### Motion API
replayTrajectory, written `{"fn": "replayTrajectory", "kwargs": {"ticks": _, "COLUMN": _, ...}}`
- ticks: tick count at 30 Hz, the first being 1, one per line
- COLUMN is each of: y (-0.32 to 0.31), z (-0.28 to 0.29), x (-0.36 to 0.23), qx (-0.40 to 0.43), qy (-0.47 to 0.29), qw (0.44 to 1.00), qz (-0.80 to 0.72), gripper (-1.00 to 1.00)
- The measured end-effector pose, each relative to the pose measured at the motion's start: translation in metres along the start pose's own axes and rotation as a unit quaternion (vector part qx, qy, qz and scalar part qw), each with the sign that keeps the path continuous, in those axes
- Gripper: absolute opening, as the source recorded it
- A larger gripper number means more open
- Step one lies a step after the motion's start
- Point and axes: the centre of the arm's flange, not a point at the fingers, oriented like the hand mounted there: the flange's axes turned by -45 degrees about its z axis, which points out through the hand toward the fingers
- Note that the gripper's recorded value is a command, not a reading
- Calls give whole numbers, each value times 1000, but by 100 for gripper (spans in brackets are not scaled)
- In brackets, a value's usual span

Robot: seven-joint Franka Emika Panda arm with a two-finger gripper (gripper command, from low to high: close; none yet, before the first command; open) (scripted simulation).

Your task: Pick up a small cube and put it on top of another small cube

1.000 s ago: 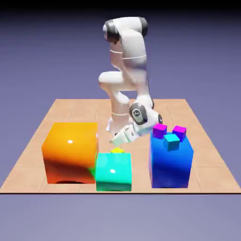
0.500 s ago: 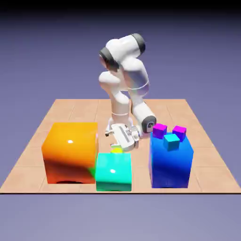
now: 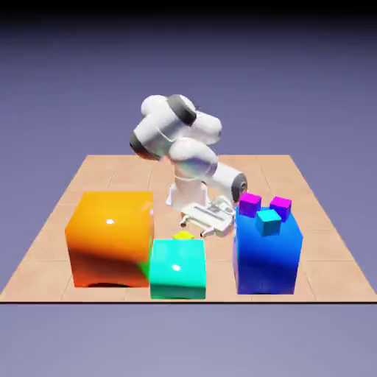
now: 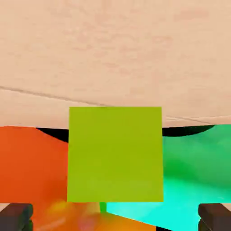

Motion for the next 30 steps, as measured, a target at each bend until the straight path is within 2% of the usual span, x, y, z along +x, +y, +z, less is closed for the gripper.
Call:
{"fn": "replayTrajectory", "kwargs": {"ticks": 2, "y": 0, "z": 24, "x": 8, "qx": -1, "qy": 0, "qw": 1000, "qz": -1, "gripper": 0}}
{"fn": "replayTrajectory", "kwargs": {"ticks": 3, "y": -1, "z": 30, "x": 10, "qx": -1, "qy": -1, "qw": 1000, "qz": -1, "gripper": -100}}
{"fn": "replayTrajectory", "kwargs": {"ticks": 5, "y": -1, "z": 30, "x": 10, "qx": -1, "qy": -1, "qw": 1000, "qz": -1, "gripper": -100}}
{"fn": "replayTrajectory", "kwargs": {"ticks": 9, "y": -1, "z": -18, "x": -8, "qx": 0, "qy": 0, "qw": 1000, "qz": -1, "gripper": -100}}
{"fn": "replayTrajectory", "kwargs": {"ticks": 17, "y": 16, "z": -18, "x": -16, "qx": 38, "qy": -60, "qw": 988, "qz": -141, "gripper": -100}}
{"fn": "replayTrajectory", "kwargs": {"ticks": 24, "y": 35, "z": -34, "x": -30, "qx": 94, "qy": -98, "qw": 966, "qz": -221, "gripper": -100}}
{"fn": "replayTrajectory", "kwargs": {"ticks": 30, "y": 75, "z": -47, "x": -63, "qx": 176, "qy": -163, "qw": 951, "qz": -196, "gripper": -100}}
